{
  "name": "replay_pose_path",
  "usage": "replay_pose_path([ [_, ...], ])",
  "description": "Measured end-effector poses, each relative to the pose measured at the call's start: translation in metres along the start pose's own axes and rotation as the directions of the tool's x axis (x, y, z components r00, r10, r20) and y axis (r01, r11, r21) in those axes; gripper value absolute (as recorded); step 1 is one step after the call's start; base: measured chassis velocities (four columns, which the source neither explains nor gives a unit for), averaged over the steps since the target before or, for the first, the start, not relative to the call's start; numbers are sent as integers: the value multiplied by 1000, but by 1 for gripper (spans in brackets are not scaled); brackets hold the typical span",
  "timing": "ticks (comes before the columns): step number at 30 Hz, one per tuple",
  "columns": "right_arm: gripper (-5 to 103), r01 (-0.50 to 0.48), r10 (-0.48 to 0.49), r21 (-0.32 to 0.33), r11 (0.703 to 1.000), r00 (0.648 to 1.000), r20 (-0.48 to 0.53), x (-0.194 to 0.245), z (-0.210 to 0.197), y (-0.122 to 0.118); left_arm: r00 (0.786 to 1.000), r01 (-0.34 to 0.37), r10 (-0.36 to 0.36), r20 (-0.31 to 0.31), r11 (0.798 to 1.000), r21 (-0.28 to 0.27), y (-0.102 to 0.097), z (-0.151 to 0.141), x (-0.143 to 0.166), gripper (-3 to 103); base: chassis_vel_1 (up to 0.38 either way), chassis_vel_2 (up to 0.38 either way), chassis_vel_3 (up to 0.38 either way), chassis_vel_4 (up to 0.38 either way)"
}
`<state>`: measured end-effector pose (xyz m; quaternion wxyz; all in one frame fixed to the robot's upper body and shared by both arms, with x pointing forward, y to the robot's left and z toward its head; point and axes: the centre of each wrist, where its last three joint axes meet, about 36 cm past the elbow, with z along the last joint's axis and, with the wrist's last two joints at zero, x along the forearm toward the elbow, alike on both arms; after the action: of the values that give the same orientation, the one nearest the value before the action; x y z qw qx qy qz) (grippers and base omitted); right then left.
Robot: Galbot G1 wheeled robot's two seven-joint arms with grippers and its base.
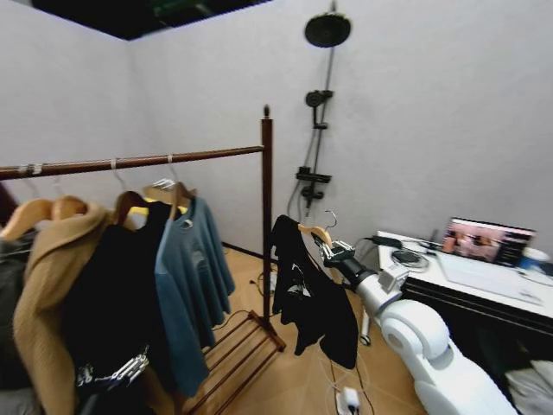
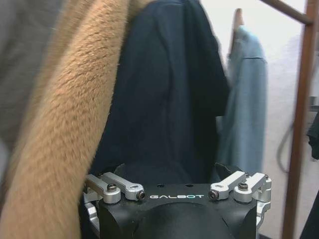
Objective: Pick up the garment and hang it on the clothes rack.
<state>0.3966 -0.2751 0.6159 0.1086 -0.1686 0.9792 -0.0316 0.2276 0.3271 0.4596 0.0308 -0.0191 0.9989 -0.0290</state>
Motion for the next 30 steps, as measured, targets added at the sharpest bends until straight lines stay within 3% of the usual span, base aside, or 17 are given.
replay_pose_path([
  [18, 10, -4, 4, 4, 1000, 999, 34, -14, -14, -15, 1000, 1, -1, 0, 1000, 0, 0, 0, 0, 100, 71, 65, 72, 68],
  [24, 10, 6, -8, 24, 1000, 997, 83, -50, -52, -46, 1000, 1, -1, 0, 1000, 0, 0, 0, 0, 100, 0, 0, 0, 0],
  [30, 10, -6, 6, -2, 1000, 999, 54, -84, -54, -78, 1000, 1, -1, 0, 1000, 0, 0, 0, 0, 100, 0, 0, 0, 0],
])
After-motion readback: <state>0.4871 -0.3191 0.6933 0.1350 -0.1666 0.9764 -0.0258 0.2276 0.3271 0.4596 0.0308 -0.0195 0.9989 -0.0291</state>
